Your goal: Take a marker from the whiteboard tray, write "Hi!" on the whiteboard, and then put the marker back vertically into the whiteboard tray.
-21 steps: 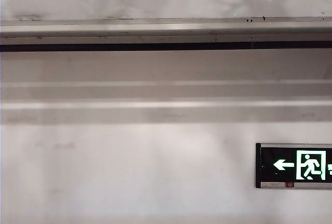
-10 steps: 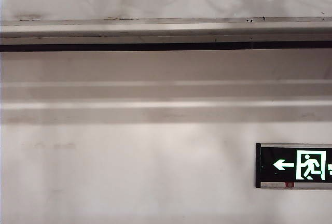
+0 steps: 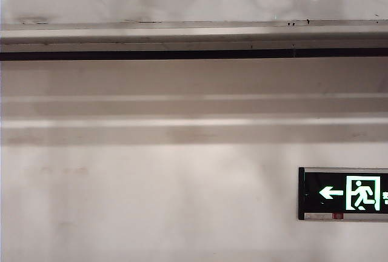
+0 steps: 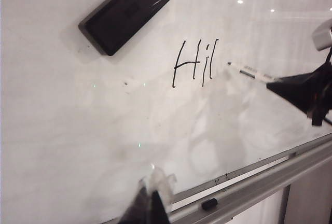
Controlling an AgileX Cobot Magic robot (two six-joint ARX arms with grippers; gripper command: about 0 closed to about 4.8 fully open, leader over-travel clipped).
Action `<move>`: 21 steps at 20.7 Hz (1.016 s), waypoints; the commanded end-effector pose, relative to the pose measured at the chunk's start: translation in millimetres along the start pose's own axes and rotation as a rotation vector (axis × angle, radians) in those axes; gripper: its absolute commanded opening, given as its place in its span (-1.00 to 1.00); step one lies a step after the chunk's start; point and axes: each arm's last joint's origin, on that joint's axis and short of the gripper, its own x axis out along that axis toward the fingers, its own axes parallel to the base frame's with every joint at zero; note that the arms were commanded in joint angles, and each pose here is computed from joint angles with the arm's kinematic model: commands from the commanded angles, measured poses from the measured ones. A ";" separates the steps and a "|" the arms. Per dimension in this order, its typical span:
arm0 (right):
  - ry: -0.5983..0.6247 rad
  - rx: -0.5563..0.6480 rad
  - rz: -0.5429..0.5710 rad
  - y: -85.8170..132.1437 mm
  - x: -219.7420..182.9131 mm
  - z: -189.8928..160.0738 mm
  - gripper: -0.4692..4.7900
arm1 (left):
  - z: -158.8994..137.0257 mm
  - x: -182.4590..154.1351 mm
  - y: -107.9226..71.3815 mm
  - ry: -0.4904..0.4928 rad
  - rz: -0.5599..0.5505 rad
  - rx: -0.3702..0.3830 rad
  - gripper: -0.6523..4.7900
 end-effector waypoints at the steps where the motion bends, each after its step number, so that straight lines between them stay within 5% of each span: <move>1: 0.043 0.029 0.038 3.5 3.2 -5.6 -0.84 | 3.1 -0.7 -0.6 -0.018 -0.009 0.005 -0.78; 21: 0.061 0.024 -0.009 10.5 26.4 -14.1 -0.84 | 3.2 -0.7 -0.6 -0.018 -0.009 0.005 -0.78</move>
